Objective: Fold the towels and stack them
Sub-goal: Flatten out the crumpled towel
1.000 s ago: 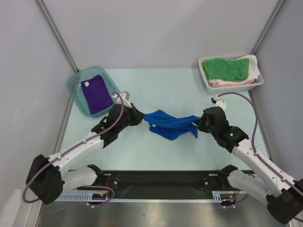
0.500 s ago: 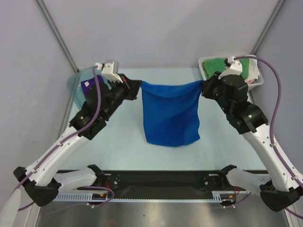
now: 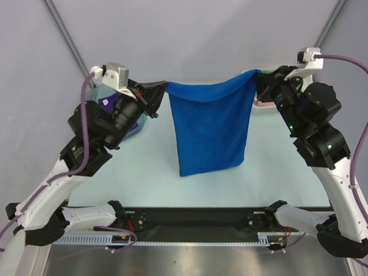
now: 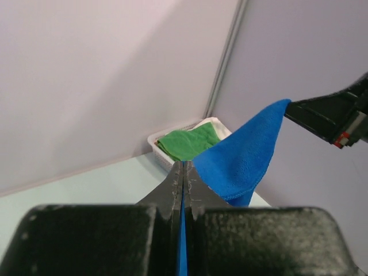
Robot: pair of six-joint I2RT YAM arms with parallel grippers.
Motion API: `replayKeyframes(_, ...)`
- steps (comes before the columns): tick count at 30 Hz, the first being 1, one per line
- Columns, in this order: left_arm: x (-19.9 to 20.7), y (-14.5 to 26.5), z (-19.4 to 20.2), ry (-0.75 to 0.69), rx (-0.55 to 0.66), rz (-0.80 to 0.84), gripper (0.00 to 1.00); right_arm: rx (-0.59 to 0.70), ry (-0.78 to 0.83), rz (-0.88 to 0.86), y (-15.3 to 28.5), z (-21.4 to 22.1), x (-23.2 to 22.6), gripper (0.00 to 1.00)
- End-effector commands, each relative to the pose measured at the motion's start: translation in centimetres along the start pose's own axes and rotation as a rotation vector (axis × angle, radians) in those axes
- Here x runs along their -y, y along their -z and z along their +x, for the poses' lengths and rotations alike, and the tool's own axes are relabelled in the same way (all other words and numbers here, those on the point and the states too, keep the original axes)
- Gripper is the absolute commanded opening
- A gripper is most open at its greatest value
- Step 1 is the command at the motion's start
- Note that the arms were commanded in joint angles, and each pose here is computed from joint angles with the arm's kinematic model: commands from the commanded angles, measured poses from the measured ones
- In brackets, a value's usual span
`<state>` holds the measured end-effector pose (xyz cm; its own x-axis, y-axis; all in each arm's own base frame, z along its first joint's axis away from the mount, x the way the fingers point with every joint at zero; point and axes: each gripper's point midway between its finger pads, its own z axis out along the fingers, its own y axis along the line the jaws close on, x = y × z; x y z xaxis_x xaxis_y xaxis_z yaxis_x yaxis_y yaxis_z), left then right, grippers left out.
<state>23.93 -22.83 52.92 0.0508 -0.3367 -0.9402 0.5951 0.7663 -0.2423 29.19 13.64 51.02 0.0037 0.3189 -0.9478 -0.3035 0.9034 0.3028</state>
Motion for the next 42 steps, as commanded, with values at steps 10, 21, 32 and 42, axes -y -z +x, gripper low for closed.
replayKeyframes(10, 4.2, 4.0, -12.1, -0.079, 0.257, 0.145, 0.0, 0.312, 0.013, -0.223, 5.4, -12.2, -5.2, 0.0)
replayKeyframes(21, 5.3, 5.4, -16.1, -0.072, 0.363, 0.195, 0.0, 0.418, -0.003, -0.286, 7.7, -16.1, -6.3, 0.0)
replayKeyframes(32, 2.2, 1.0, -15.7, -0.122, 0.351, 0.042, 0.0, 0.354, 0.047, -0.234, 0.2, -13.7, -7.3, 0.0)
replayKeyframes(42, -9.8, -13.9, -1.3, 0.048, 0.065, -0.058, 0.0, 0.047, 0.007, -0.168, -17.0, 0.1, -0.5, 0.0)
